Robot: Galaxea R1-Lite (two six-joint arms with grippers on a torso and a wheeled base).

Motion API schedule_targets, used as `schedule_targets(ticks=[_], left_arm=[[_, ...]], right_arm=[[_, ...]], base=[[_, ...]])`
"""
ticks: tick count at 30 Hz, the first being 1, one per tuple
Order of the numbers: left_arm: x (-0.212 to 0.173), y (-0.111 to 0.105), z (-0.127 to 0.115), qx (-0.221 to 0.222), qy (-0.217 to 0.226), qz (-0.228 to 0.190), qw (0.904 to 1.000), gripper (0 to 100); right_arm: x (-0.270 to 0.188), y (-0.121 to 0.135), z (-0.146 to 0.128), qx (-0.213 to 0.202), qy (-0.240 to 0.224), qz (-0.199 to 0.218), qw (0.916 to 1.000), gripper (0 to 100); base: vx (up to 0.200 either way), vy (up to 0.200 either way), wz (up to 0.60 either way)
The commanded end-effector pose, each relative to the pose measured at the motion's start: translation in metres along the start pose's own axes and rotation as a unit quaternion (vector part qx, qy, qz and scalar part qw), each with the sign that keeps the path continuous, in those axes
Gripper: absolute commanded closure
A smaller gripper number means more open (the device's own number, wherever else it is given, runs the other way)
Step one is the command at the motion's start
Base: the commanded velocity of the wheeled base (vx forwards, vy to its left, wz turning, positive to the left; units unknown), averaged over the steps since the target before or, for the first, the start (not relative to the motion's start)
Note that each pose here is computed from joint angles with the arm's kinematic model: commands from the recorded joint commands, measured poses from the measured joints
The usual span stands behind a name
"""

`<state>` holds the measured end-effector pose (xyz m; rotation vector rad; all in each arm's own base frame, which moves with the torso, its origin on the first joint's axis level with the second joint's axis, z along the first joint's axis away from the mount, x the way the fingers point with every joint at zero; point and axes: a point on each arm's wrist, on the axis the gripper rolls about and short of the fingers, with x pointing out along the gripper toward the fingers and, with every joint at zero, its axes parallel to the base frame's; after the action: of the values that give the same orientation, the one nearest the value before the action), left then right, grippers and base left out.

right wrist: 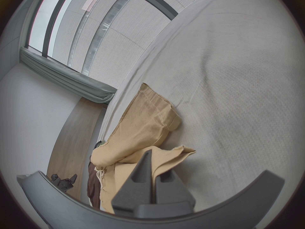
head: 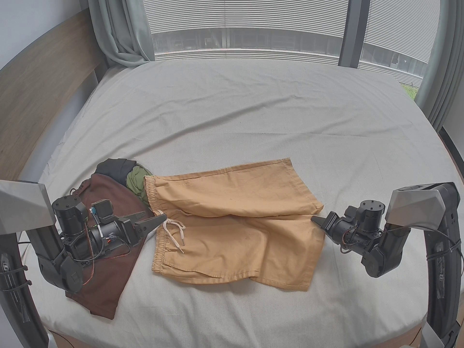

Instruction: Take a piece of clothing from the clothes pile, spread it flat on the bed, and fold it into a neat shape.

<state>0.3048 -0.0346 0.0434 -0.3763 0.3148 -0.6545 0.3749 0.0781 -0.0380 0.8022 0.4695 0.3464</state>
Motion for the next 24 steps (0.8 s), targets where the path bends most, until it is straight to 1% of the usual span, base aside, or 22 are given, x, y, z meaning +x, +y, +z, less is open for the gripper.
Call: schedule_targets(ticks=[1, 2, 3, 6, 9, 11, 15, 16, 19, 22, 24], left_arm=[[0.0, 0.0, 0.001, 0.001, -0.002, 0.0, 1.0, 0], [0.0, 0.0, 0.001, 0.001, -0.002, 0.0, 1.0, 0], [0.0, 0.0, 0.0, 0.0, -0.001, 0.0, 1.0, 0], [-0.001, 0.0, 0.001, 0.0, -0.001, 0.0, 1.0, 0], [-0.001, -0.002, 0.002, 0.002, -0.002, -0.001, 1.0, 0], [-0.001, -0.002, 0.002, 0.002, -0.003, -0.002, 1.0, 0], [-0.001, -0.002, 0.002, 0.002, -0.003, -0.002, 1.0, 0], [-0.001, -0.003, 0.002, 0.003, -0.003, -0.002, 1.0, 0], [-0.002, -0.003, 0.002, 0.002, -0.003, -0.002, 1.0, 0], [-0.002, -0.002, 0.003, 0.002, -0.004, 0.0, 1.0, 0], [-0.002, -0.002, 0.003, 0.002, -0.004, 0.0, 1.0, 0]], right_arm=[[0.001, -0.006, -0.001, -0.012, -0.002, -0.003, 0.9999, 100], [0.001, -0.007, -0.001, -0.016, -0.003, -0.003, 0.9999, 100], [0.0, -0.007, 0.001, -0.018, -0.005, -0.003, 0.9998, 0], [-0.005, -0.005, 0.0, -0.019, -0.001, -0.007, 0.9998, 0], [-0.024, 0.01, 0.004, -0.046, 0.002, -0.006, 0.9989, 0], [-0.034, 0.014, 0.001, -0.055, 0.012, -0.009, 0.9984, 0], [-0.051, 0.016, -0.012, -0.068, 0.048, -0.017, 0.9964, 0], [-0.056, 0.015, -0.021, -0.074, 0.074, -0.016, 0.9944, 0], [-0.067, 0.011, -0.035, -0.088, 0.115, -0.013, 0.9893, 0], [-0.077, 0.011, -0.045, -0.105, 0.14, -0.001, 0.9846, 0], [-0.078, 0.008, -0.051, -0.115, 0.15, -0.002, 0.9819, 0]], base=[[0.0, 0.0, 0.0], [0.0, 0.0, 0.0], [0.0, 0.0, 0.0], [0.0, 0.0, 0.0], [0.0, 0.0, 0.0], [0.0, 0.0, 0.0], [0.0, 0.0, 0.0], [0.0, 0.0, 0.0], [0.0, 0.0, 0.0], [0.0, 0.0, 0.0], [0.0, 0.0, 0.0]])
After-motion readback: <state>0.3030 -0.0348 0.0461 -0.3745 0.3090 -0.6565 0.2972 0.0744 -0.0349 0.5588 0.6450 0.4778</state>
